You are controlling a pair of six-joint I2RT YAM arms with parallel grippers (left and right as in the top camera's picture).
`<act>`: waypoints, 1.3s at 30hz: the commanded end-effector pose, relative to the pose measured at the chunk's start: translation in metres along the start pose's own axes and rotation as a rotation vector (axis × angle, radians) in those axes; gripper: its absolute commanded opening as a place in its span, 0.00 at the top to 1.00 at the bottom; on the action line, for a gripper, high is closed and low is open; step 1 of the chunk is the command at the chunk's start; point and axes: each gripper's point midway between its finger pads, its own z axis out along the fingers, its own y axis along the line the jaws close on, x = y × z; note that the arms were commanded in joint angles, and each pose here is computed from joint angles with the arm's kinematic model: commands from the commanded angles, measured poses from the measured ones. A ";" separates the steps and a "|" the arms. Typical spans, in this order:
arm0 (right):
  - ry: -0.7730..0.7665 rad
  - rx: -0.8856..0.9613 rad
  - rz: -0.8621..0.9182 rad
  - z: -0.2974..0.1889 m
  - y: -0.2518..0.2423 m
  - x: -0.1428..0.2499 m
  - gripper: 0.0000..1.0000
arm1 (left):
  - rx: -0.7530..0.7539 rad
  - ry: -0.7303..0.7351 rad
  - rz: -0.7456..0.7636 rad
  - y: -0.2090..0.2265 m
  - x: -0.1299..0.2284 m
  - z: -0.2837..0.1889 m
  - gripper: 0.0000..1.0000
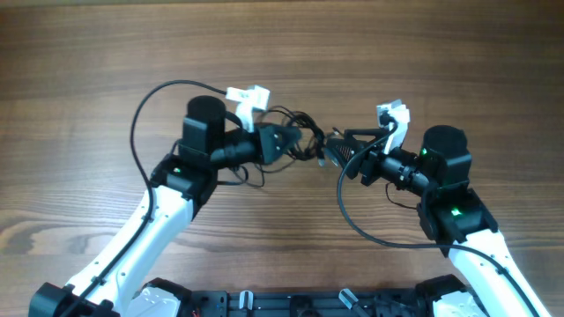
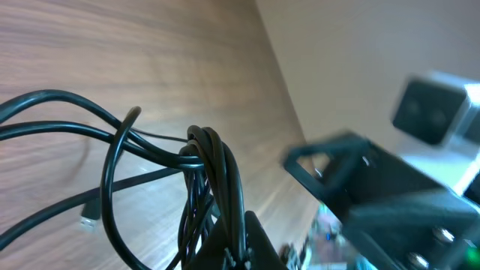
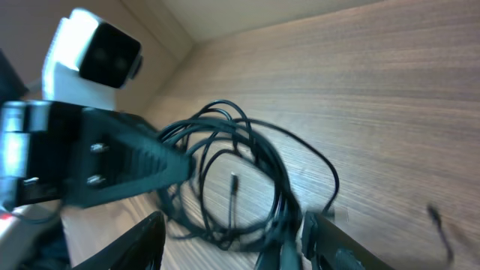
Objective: Untangle cables
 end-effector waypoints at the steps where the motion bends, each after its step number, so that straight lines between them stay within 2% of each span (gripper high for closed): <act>1: 0.043 -0.005 -0.190 0.008 -0.008 0.011 0.42 | 0.100 0.052 0.121 -0.035 0.010 0.004 0.96; 11: 0.171 0.015 -0.115 0.015 -0.024 0.044 0.47 | 0.105 0.060 0.126 -0.038 0.013 0.006 0.96; 13: 0.207 0.017 -0.113 0.013 -0.025 0.054 0.53 | 0.102 0.057 0.126 -0.037 0.013 0.006 0.96; 20: 0.204 -0.016 -0.114 0.013 -0.020 0.053 0.57 | 0.102 0.059 0.107 -0.037 0.013 0.006 0.96; 27: 0.181 -0.049 -0.131 0.015 -0.014 0.047 0.71 | 0.111 0.072 0.112 -0.041 0.017 0.009 0.96; 30: 0.174 -0.050 -0.136 0.015 -0.013 0.045 0.83 | 0.112 0.075 0.113 -0.042 0.018 0.009 0.96; 32: 0.166 -0.052 -0.143 0.015 -0.013 0.043 0.95 | 0.112 0.074 0.113 -0.042 0.018 0.009 0.96; 36: 0.148 -0.028 -0.137 0.016 -0.016 0.038 0.96 | 0.102 0.066 0.112 -0.040 0.017 0.009 0.96; 39: 0.133 0.081 -0.056 0.013 -0.036 0.035 0.96 | 0.048 0.022 0.107 -0.029 0.007 0.009 0.96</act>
